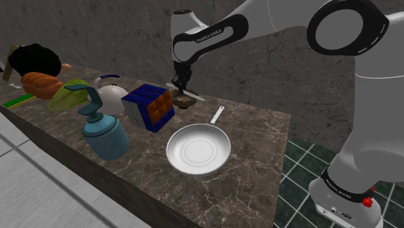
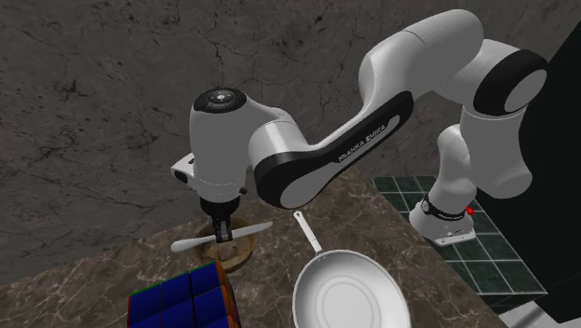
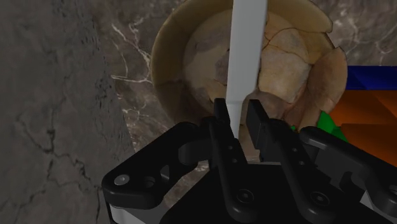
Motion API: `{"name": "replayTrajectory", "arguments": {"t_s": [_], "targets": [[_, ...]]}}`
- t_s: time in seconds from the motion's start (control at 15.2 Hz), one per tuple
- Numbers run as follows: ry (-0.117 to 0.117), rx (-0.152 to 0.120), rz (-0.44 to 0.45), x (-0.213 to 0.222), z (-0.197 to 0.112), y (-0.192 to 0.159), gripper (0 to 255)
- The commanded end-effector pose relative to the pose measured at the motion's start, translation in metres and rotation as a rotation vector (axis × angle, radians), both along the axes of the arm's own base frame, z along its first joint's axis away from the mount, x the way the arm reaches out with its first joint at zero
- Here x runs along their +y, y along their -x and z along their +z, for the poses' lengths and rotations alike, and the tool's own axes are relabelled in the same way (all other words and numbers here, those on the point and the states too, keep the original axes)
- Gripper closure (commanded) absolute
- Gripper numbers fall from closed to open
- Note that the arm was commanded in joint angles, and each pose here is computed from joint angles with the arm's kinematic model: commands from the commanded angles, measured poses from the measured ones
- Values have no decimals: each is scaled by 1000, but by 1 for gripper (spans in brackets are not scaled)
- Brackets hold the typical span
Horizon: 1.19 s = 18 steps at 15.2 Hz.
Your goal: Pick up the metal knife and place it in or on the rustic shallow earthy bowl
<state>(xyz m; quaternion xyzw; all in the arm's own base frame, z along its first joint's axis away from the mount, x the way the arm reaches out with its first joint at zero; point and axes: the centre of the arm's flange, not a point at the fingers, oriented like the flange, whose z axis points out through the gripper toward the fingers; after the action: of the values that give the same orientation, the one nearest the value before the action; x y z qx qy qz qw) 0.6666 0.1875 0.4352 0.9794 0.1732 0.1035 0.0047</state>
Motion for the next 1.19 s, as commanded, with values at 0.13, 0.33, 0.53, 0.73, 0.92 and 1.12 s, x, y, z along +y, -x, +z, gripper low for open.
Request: {"name": "replayTrajectory", "arguments": {"t_s": [0.13,0.33,0.53,0.73,0.92,1.12], "targets": [[0,0,0,0,0,0,255],[0,0,0,0,0,0,0],[0,0,0,0,0,0,0],[0,0,0,-1,26,5,0],[0,0,0,-1,49,10,0],[0,0,0,-1,49,10,0]]}}
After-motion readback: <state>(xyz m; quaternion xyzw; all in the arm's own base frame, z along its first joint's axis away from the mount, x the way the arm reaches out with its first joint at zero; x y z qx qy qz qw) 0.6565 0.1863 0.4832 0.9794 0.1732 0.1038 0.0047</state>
